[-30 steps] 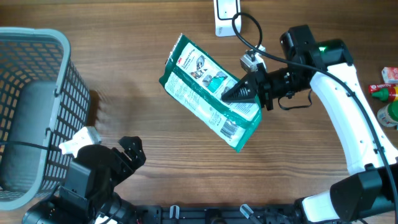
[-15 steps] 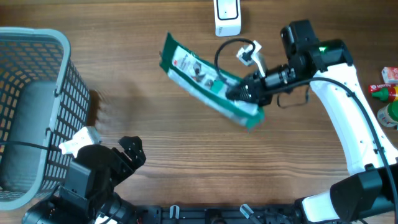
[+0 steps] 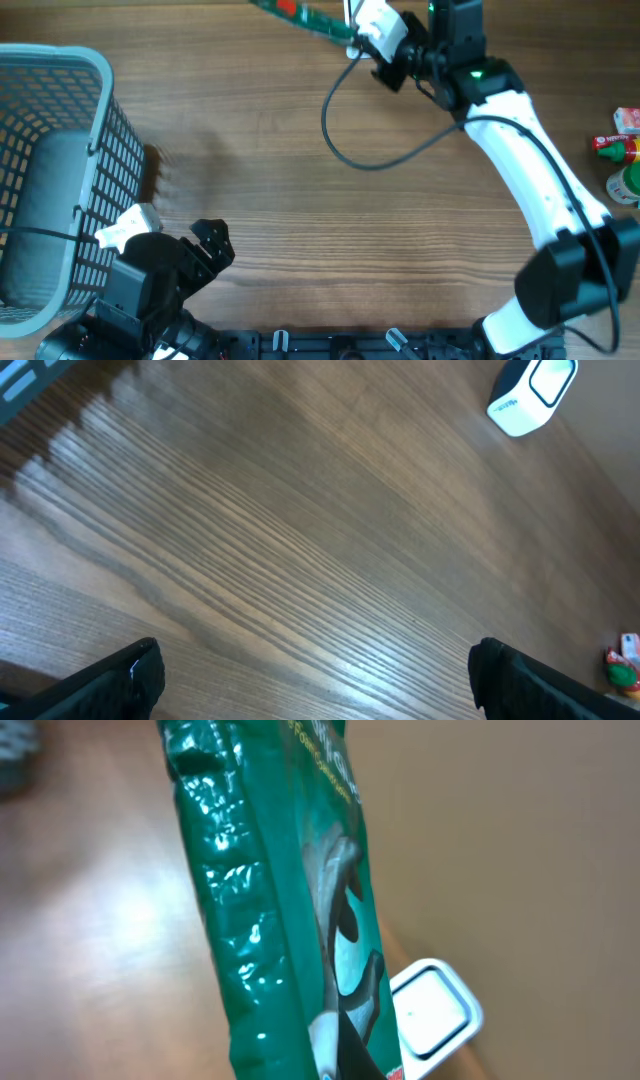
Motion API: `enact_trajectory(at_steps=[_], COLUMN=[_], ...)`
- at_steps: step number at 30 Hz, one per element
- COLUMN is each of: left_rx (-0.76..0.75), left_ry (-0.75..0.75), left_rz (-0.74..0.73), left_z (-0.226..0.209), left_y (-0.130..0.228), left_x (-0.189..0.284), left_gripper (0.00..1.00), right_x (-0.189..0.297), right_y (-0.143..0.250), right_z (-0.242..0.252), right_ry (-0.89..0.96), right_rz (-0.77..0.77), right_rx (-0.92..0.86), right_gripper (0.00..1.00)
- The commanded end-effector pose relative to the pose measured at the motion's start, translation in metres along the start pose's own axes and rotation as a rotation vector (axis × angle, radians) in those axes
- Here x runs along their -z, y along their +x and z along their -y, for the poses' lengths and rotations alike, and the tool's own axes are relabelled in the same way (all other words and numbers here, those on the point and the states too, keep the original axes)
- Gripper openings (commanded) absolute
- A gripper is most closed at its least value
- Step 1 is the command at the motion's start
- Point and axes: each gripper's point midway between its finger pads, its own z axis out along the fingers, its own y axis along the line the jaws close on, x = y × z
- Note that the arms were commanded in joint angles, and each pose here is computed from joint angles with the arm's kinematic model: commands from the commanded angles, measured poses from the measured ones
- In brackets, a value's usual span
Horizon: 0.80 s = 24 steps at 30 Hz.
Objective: Scan the item barcode
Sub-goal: 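Hold the gloves pack up to the barcode scanner with the right gripper, then carry the pack right and drop it at the table edge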
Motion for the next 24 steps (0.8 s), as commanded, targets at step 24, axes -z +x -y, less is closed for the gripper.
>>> enact_trajectory(at_steps=[24], left_rx=[-0.020], left_ry=[-0.004], left_rz=[0.016], left_z=[-0.001], left_y=[-0.002], left_x=[0.001], left_gripper=[1.00], right_x=[-0.050], right_y=[0.087], right_z=[0.142], right_ry=[0.567], right_rz=[-0.185], right_rx=[-0.063], right_gripper=[0.04])
